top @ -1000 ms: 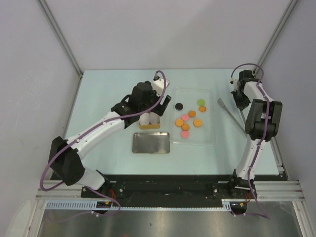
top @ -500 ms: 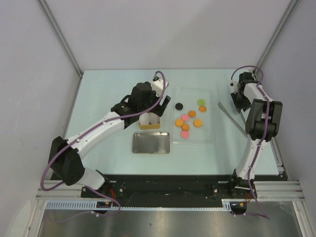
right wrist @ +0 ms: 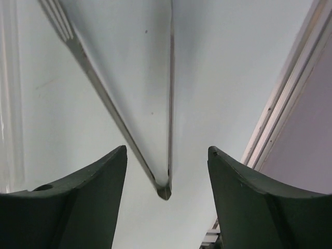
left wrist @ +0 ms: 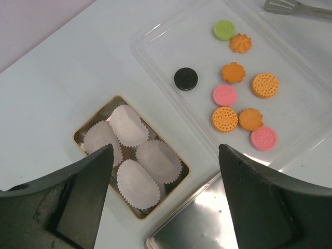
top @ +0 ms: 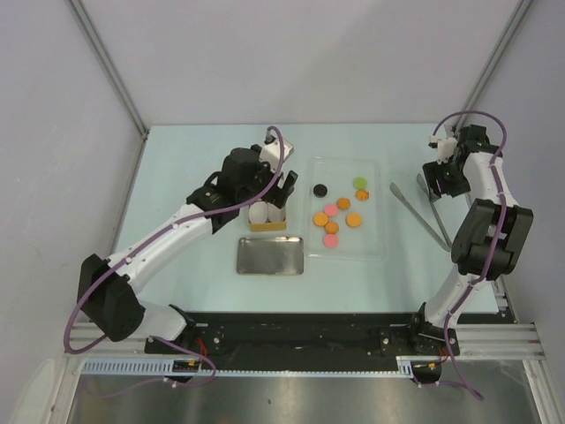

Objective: Pack the cookies

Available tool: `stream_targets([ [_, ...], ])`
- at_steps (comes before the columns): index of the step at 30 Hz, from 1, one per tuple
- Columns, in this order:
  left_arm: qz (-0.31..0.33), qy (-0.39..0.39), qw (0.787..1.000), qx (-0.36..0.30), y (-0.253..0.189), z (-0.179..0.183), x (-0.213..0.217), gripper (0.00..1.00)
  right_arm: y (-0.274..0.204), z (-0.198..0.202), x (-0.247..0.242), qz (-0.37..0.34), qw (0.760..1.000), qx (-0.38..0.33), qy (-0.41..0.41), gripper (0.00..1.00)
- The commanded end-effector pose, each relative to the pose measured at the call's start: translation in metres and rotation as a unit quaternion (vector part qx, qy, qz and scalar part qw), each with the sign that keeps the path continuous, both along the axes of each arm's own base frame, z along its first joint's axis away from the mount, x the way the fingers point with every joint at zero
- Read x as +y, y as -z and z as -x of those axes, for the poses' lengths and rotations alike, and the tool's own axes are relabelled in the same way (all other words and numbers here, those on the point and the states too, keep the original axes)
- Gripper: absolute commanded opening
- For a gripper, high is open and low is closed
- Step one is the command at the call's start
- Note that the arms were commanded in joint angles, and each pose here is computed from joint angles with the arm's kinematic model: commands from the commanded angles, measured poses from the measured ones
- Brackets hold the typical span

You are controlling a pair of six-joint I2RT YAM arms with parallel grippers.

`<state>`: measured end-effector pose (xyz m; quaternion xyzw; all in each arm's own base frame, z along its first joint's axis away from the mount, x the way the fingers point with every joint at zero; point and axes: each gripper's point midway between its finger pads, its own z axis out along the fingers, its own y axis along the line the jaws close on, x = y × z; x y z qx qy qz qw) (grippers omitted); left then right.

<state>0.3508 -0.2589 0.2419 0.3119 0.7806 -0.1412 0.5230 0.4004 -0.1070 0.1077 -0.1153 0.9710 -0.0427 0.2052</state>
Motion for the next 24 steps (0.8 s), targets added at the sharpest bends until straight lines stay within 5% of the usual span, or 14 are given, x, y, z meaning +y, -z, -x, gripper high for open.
stream_targets([
  [1,0.014,0.019,0.999,-0.033,-0.018,0.004,0.005,0.87,-0.004,0.03,0.011,-0.046,0.997,0.018,-0.055,0.69],
  [10,0.007,0.029,0.999,-0.026,-0.007,0.004,0.011,0.87,0.026,0.055,0.012,-0.076,0.992,0.048,-0.089,0.99],
  [24,0.008,0.034,0.999,-0.013,0.008,-0.006,0.016,0.87,0.061,0.057,-0.002,-0.042,0.992,0.056,-0.101,1.0],
])
